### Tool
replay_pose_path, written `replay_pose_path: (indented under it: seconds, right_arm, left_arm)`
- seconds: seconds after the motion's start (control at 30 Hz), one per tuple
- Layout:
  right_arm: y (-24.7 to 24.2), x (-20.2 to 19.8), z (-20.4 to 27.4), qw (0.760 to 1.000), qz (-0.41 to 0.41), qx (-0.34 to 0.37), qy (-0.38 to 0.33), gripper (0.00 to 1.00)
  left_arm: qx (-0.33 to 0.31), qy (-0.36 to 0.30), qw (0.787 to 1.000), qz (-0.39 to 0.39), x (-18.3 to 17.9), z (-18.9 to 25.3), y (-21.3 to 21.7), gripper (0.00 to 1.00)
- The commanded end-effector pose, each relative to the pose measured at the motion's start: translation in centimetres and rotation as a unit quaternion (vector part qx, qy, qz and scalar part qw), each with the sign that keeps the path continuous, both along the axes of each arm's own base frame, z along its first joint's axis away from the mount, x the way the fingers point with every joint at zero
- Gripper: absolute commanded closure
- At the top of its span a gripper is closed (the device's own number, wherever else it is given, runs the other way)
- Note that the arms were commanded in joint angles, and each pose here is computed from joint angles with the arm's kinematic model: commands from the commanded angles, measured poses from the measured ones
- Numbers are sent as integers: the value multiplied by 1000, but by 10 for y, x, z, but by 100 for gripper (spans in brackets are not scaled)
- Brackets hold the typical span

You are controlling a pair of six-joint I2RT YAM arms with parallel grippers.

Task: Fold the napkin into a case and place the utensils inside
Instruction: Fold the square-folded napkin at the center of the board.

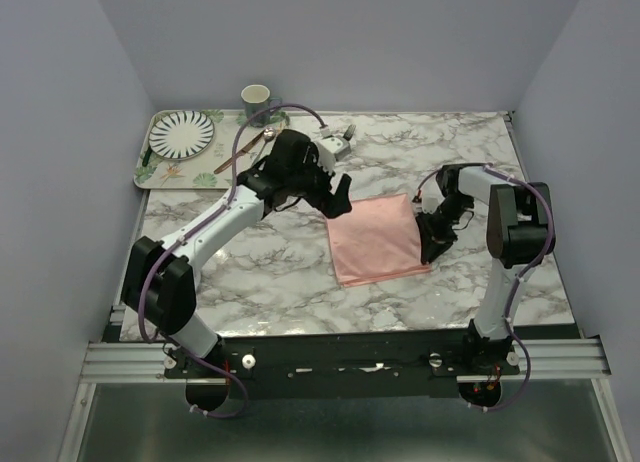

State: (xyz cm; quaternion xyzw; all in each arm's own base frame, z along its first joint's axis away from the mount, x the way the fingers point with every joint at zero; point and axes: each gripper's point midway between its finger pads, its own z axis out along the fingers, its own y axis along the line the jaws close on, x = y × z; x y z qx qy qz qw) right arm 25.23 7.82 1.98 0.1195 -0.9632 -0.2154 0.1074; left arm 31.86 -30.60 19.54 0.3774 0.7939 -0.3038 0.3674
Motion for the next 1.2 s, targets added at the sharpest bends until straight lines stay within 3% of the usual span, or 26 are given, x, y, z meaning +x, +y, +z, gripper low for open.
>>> replay_pose_path:
  seconds: [0.0, 0.13, 0.3, 0.5, 0.63, 0.67, 0.7, 0.77, 0.9, 0.97, 1.03, 1.17]
  right_arm:
    - [0, -6, -7, 1000, 4, 9, 12, 77]
    - [-3, -7, -9, 1000, 10, 4, 5, 81]
    - [-3, -14, -10, 1000, 17, 8, 6, 85]
    - [-1, -26, -13, 1000, 19, 15, 19, 95]
    - [-2, -29, -11, 999, 21, 17, 18, 94]
    - [-2, -29, -11, 999, 22, 17, 18, 91]
    - [-2, -27, -9, 1000, 21, 17, 13, 80]
    - [-1, -25, -2, 1000, 22, 20, 9, 72]
    - [1, -9, 29, 998, 22, 36, -40, 35]
    - [2, 8, 57, 993, 34, 48, -99, 22]
    - [2, 24, 77, 986, 47, 56, -153, 12]
    - [15, 79, 150, 940, 61, 89, -323, 0]
  left_arm:
    - [-129, 39, 988, 74, 31, 32, 18, 1]
    - [-188, -62, 978, 65, 33, 71, 23, 1]
    - [-191, -101, 976, 33, 26, 78, 28, 1]
    - [-181, -100, 978, 20, 32, 75, 28, 1]
    - [-155, -41, 986, 45, 43, 59, 28, 1]
    - [-159, -40, 986, 37, 41, 60, 27, 1]
    - [-162, -37, 985, 36, 39, 57, 27, 1]
    - [-189, -72, 979, 25, 38, 69, 25, 1]
    - [-198, -48, 978, 43, 43, 78, 26, 1]
    - [-201, -26, 978, 45, 50, 86, 27, 1]
    - [-212, -15, 977, -5, 43, 100, 21, 1]
    - [-219, -95, 971, 26, 72, 148, 23, 1]
